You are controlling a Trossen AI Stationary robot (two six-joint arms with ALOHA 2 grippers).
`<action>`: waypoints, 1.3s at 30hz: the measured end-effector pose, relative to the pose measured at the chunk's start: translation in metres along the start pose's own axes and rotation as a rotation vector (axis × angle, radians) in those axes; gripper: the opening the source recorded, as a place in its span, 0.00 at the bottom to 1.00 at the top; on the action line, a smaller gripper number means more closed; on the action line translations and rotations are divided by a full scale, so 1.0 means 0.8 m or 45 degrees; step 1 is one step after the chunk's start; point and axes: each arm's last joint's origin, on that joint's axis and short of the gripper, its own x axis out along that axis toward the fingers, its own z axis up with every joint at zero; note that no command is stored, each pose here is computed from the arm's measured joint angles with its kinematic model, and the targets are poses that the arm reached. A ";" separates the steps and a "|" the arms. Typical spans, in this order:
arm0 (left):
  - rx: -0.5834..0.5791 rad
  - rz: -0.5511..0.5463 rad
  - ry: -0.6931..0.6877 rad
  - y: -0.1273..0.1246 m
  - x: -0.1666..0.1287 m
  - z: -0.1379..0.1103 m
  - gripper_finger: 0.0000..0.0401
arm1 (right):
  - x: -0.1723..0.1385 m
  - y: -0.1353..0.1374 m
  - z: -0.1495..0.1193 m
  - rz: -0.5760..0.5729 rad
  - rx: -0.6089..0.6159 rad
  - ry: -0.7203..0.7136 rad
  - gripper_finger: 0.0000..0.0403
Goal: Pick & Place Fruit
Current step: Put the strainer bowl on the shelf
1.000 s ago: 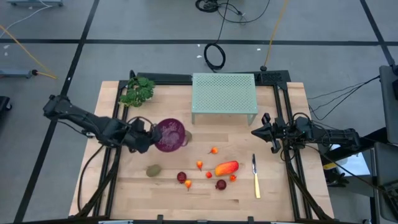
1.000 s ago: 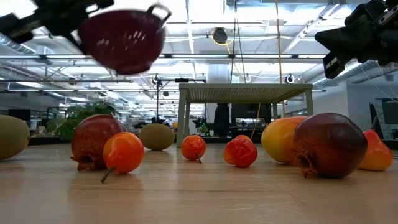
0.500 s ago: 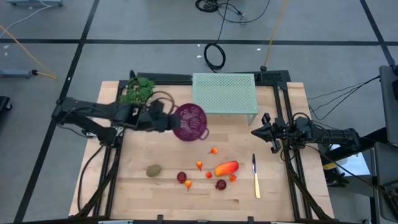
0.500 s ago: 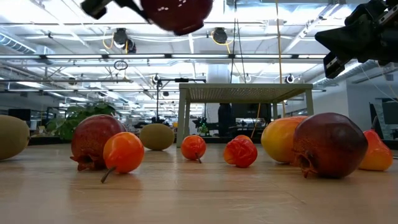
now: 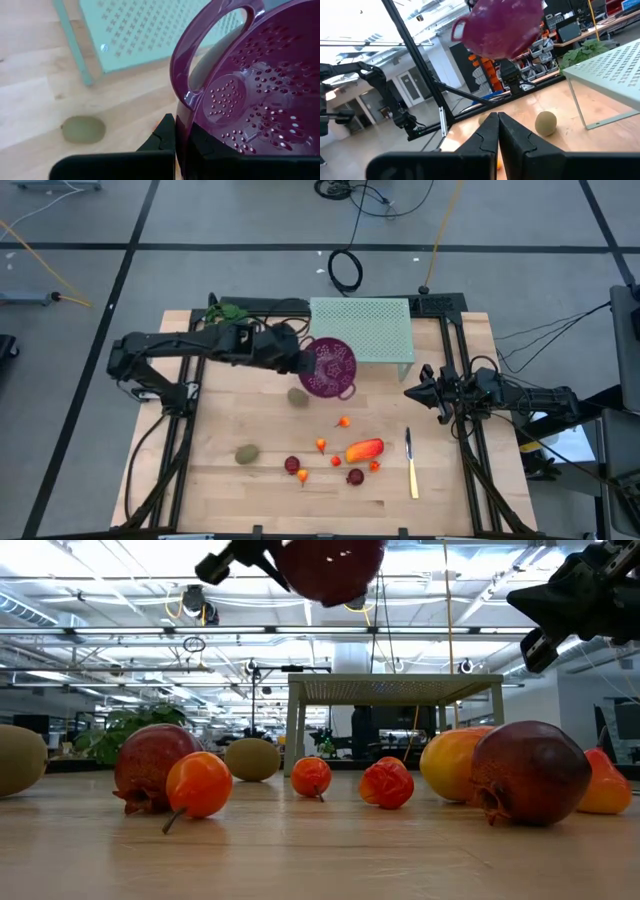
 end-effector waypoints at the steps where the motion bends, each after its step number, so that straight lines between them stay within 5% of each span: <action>1: -0.010 -0.005 -0.010 -0.002 0.004 0.004 0.00 | 0.000 0.000 0.000 0.000 -0.008 0.000 0.01; 19: -0.174 0.093 -0.157 -0.016 0.098 0.099 0.00 | 0.000 0.000 -0.001 -0.005 -0.117 0.007 0.01; 39: -0.381 0.232 -0.097 0.004 0.100 0.141 0.00 | 0.000 0.000 -0.001 -0.005 -0.202 0.009 0.01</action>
